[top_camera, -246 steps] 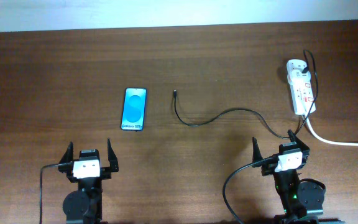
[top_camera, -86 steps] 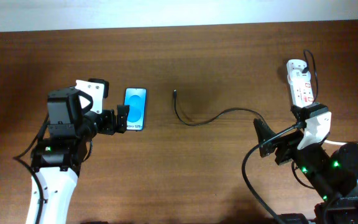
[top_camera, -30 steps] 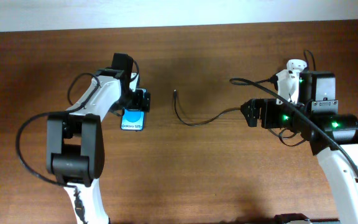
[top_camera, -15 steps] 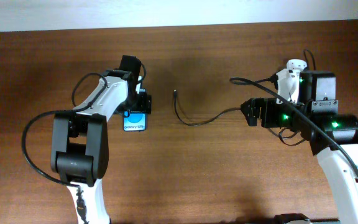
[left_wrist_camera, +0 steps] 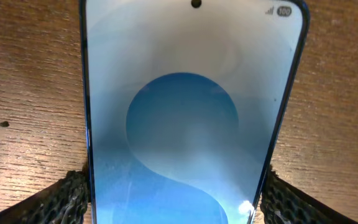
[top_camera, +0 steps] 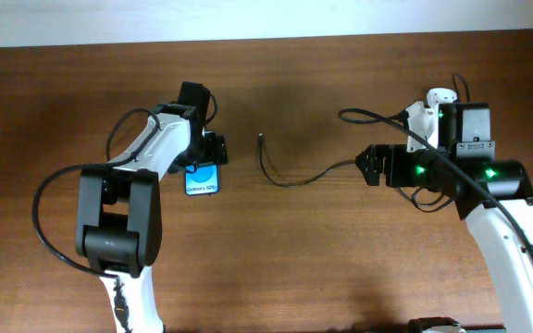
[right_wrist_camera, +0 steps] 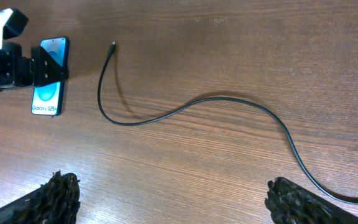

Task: Plug charger to phone and switch on socket
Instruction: 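Lift the phone upright with the left gripper, bottom edge down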

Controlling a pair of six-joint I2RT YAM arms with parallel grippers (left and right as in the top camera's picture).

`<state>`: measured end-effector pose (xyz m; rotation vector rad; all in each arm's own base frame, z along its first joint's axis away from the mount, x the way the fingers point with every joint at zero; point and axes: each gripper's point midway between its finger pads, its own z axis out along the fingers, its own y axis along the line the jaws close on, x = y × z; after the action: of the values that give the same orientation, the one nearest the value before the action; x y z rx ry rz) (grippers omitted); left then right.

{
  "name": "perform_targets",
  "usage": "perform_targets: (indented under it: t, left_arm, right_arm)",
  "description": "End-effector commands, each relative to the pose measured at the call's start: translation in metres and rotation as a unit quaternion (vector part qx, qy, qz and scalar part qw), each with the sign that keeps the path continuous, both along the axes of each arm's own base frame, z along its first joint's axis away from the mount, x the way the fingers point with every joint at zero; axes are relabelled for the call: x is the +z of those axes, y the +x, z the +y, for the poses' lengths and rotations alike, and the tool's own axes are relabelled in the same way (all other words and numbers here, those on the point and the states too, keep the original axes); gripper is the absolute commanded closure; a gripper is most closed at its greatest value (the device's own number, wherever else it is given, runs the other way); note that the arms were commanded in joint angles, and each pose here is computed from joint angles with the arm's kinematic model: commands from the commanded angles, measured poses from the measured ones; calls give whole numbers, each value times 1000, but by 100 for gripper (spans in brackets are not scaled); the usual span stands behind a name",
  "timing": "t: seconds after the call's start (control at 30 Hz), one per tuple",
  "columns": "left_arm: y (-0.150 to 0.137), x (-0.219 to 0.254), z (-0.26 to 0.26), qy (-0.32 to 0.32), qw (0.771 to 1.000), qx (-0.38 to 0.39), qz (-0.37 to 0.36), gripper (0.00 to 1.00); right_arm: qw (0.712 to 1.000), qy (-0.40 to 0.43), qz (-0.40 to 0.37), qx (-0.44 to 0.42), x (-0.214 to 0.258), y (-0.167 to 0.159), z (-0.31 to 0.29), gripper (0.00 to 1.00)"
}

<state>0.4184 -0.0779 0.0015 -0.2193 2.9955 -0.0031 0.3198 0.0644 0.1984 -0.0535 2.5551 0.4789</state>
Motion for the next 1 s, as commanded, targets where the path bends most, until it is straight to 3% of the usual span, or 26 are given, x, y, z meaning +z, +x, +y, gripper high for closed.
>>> perform_targets:
  t: [0.0,0.1,0.17,0.33,0.67,0.83,0.97]
  left_arm:
    - [3,-8,-1,-1,1000,19,2,8]
    - [4,-8,-1,-1,1000,18,-1,17]
    - [5,-8,-1,1,1000,15,-2,29]
    - [10,-1,0,4,1000,10,-9,33]
    - [35,61,-4,2,1000,2,-29,37]
    - [44,82,-6,-2,999,2,-44,60]
    - [44,82,-6,-2,999,2,-44,71]
  right_arm:
    - [1000,9,-5,4,5,4,5,2]
    - [1000,9,-5,4,5,4,5,2]
    - [1000,9,-5,4,5,4,5,1]
    - [1000,9,-5,4,5,4,5,1]
    - [1000,9,-12,4,7,7,5,1]
    - [1000,16,-19,9,10,9,7,2]
    - [1000,16,-22,8,11,10,7,1]
